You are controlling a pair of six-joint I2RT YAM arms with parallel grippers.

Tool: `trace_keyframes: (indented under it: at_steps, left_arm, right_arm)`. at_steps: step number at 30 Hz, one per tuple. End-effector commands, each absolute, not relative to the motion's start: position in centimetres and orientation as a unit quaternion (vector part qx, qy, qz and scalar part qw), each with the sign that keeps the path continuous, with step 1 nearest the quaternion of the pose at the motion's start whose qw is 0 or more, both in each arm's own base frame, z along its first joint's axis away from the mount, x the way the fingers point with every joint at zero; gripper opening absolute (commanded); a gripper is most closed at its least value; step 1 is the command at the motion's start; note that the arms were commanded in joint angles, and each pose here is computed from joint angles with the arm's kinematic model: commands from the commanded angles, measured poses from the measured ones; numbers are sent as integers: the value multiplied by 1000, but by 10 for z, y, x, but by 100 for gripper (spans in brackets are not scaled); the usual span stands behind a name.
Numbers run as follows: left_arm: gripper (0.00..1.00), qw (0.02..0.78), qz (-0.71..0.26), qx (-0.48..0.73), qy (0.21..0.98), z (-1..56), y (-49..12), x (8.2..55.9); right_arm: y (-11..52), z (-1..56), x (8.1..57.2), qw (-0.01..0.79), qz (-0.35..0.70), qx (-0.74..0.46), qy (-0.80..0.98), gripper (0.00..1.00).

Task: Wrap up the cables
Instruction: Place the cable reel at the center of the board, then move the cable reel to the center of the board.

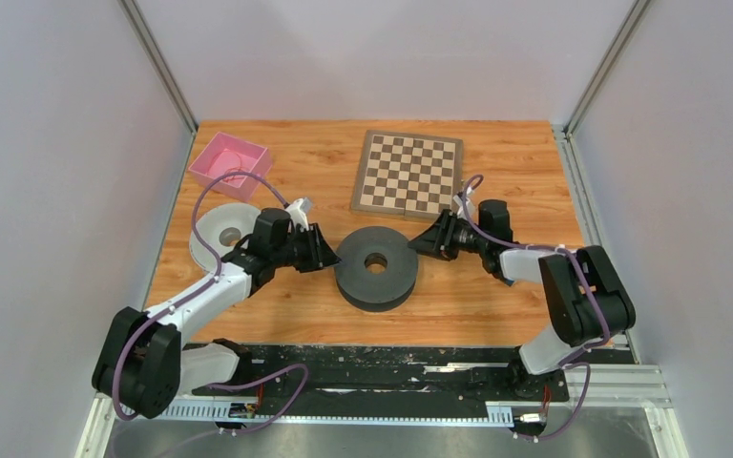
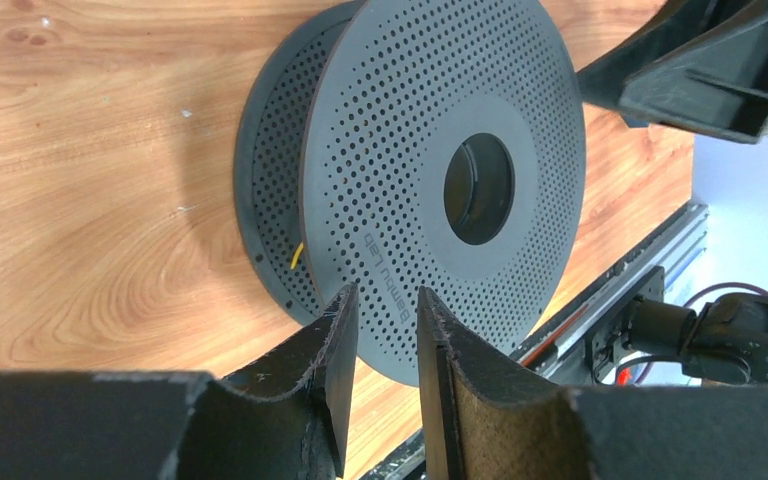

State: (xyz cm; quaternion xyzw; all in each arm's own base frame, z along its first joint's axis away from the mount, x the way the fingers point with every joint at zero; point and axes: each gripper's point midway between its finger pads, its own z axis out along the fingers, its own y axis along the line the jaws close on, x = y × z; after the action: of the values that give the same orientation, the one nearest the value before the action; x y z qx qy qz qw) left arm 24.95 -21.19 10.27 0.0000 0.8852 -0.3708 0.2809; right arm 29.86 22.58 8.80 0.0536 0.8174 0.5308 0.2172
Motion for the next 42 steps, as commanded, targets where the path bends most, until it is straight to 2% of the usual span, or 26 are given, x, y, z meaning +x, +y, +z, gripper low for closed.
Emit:
trace_keyframes:
  at_steps: [1,5,9,12,31,32,36,42]
  left_arm:
    - [36,306,-359,15,882,116,-210,256]
    - [35,305,-362,12,881,117,-211,256]
    - [36,308,-361,13,880,121,-210,257]
    - [36,309,-359,14,881,121,-209,256]
    - [35,302,-358,12,883,118,-210,256]
    - [36,301,-358,12,884,117,-210,256]
    - [36,299,-358,10,884,115,-210,255]
    - [36,298,-364,9,882,113,-212,255]
  right_arm:
    - [213,132,314,290,523,4,802,43]
    - [202,144,319,318,505,-7,803,45]
    - [191,122,319,314,478,-4,820,36]
    - [182,101,318,310,453,5,836,33]
    - [212,64,310,266,464,-85,841,35]
    - [213,64,310,268,464,-85,840,33]
    - [217,66,303,265,475,-79,836,1]
    - [242,62,266,217,505,-47,834,0]
